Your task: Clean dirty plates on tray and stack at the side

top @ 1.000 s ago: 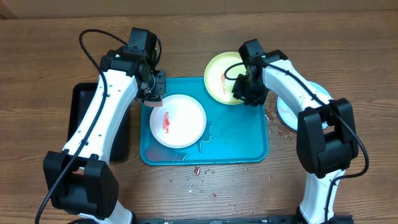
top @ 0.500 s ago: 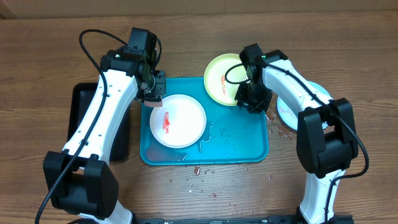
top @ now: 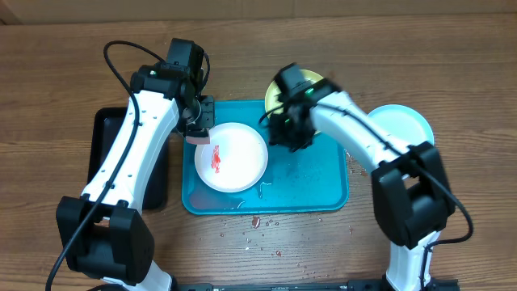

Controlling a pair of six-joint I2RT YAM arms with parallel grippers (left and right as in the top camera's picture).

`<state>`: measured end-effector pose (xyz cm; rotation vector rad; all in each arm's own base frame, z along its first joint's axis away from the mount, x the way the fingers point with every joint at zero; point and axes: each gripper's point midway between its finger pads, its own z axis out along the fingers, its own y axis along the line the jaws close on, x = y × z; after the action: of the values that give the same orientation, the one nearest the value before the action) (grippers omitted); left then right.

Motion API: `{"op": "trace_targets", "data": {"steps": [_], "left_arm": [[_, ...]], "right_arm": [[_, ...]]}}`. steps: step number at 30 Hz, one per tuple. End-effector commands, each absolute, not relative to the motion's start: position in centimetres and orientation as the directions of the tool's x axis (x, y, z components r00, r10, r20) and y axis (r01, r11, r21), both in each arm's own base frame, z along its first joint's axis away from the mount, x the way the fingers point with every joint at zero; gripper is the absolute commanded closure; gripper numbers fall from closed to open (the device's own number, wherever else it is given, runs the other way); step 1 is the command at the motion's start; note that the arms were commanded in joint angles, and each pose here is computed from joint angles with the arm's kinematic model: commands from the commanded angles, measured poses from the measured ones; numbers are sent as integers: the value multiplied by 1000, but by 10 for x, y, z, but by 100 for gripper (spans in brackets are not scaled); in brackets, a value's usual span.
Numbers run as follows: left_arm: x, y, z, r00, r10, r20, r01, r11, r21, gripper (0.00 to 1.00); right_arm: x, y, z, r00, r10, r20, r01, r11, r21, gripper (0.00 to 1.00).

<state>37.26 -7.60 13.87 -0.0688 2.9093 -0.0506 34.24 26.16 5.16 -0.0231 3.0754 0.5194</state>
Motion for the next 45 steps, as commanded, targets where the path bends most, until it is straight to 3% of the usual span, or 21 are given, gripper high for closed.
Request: {"op": "trace_targets", "data": {"steps": [1,7,12,18,30,40,43,45], "left_arm": [[367,-75,116,-985,-30,-170,-28,1000,-15,96],[370,-76,100,-990,-29,-139,-28,1000,-9,96],[375,-82,98,-988,-24,-152,-19,999,-34,96],[376,-84,82,-993,-2,-118,2,999,-32,96],[367,-108,20,-996,88,22,88,995,-38,96],[335,-112,-30,-972,127,198,131,991,5,96],[313,-135,-27,-911,336,240,291,934,-206,96],[292,-159,-14,-834,508,215,393,820,-417,96]], "right_arm": [[327,272,44,-999,22,-25,13,953,303,55],[321,274,28,-997,47,-62,29,967,253,62],[321,273,22,-995,77,-65,58,965,255,82],[325,276,17,-994,84,-71,63,963,262,96],[325,276,13,-992,109,-59,90,961,261,96],[325,276,13,-992,108,-60,89,961,260,96],[325,276,13,-993,105,-60,86,962,260,96],[325,276,13,-993,105,-60,86,962,260,96]]}}
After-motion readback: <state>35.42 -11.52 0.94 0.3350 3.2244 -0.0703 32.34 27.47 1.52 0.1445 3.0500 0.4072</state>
